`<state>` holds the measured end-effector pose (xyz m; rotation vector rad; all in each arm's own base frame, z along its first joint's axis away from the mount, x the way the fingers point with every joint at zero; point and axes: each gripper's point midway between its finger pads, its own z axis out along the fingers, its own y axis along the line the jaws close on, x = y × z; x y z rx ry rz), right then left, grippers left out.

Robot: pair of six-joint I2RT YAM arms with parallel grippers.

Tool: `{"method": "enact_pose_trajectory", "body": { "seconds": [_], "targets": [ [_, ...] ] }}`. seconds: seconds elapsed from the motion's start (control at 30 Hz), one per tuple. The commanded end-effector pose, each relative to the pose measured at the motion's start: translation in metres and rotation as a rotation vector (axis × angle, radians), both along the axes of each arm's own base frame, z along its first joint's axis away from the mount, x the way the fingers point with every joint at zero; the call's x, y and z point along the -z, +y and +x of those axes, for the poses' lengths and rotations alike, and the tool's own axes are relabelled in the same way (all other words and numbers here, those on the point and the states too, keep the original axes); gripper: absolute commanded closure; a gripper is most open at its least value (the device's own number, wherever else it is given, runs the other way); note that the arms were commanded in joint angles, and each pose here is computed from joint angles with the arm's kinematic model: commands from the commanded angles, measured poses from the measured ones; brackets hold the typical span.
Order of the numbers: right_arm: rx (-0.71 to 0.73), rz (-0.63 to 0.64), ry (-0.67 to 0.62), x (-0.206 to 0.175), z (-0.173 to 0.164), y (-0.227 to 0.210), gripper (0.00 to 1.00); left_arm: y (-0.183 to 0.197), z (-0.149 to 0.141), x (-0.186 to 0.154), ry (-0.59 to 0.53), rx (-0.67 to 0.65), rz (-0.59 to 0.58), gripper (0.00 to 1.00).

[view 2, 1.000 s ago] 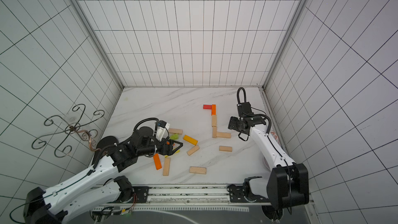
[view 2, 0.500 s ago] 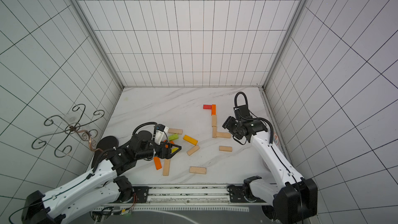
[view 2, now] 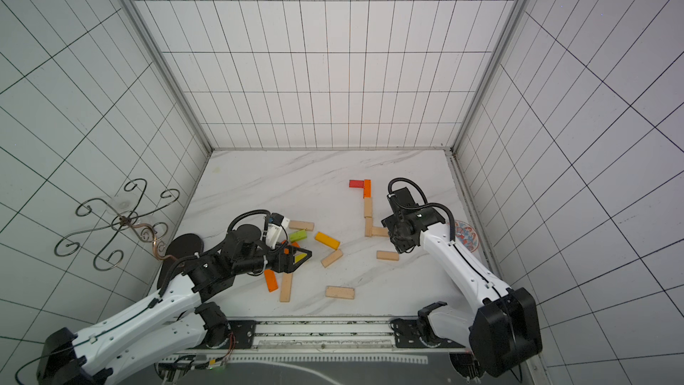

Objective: Assemble a giraffe with building blocks
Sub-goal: Pick up the building block from the center of the board.

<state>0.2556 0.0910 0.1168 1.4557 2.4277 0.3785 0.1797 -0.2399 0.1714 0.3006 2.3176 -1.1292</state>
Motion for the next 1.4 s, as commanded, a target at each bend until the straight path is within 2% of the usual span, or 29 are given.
{"method": "enact_pose_trajectory", "body": {
  "seconds": [0.0, 0.4, 0.6, 0.83, 1.13, 1.27, 1.37],
  "targets": [
    [0.069, -0.006, 0.112, 0.031, -0.021, -0.004, 0.33, -0.003, 0.003, -0.013, -0.036, -0.002, -0.031, 0.12],
    [0.073, 0.0, 0.262, 0.077, -0.039, 0.002, 0.35, -0.002, 0.004, -0.01, -0.054, 0.004, -0.012, 0.12],
    [0.064, 0.006, 0.303, 0.092, -0.037, 0.007, 0.46, 0.002, 0.003, -0.008, -0.066, -0.001, 0.003, 0.12],
    [0.07, -0.006, 0.336, 0.107, -0.038, 0.008, 0.53, 0.006, 0.004, -0.009, -0.085, -0.018, 0.0, 0.12],
    [0.083, -0.004, 0.362, 0.118, -0.048, 0.003, 0.79, 0.009, 0.003, -0.008, -0.086, -0.026, 0.011, 0.12],
    [0.119, 0.013, 0.326, 0.109, -0.045, -0.007, 0.88, 0.011, 0.004, -0.009, -0.092, -0.031, 0.018, 0.12],
    [0.167, 0.024, 0.27, 0.096, -0.036, -0.021, 0.91, 0.01, 0.004, -0.009, -0.091, -0.029, 0.02, 0.12]
  ]
}}
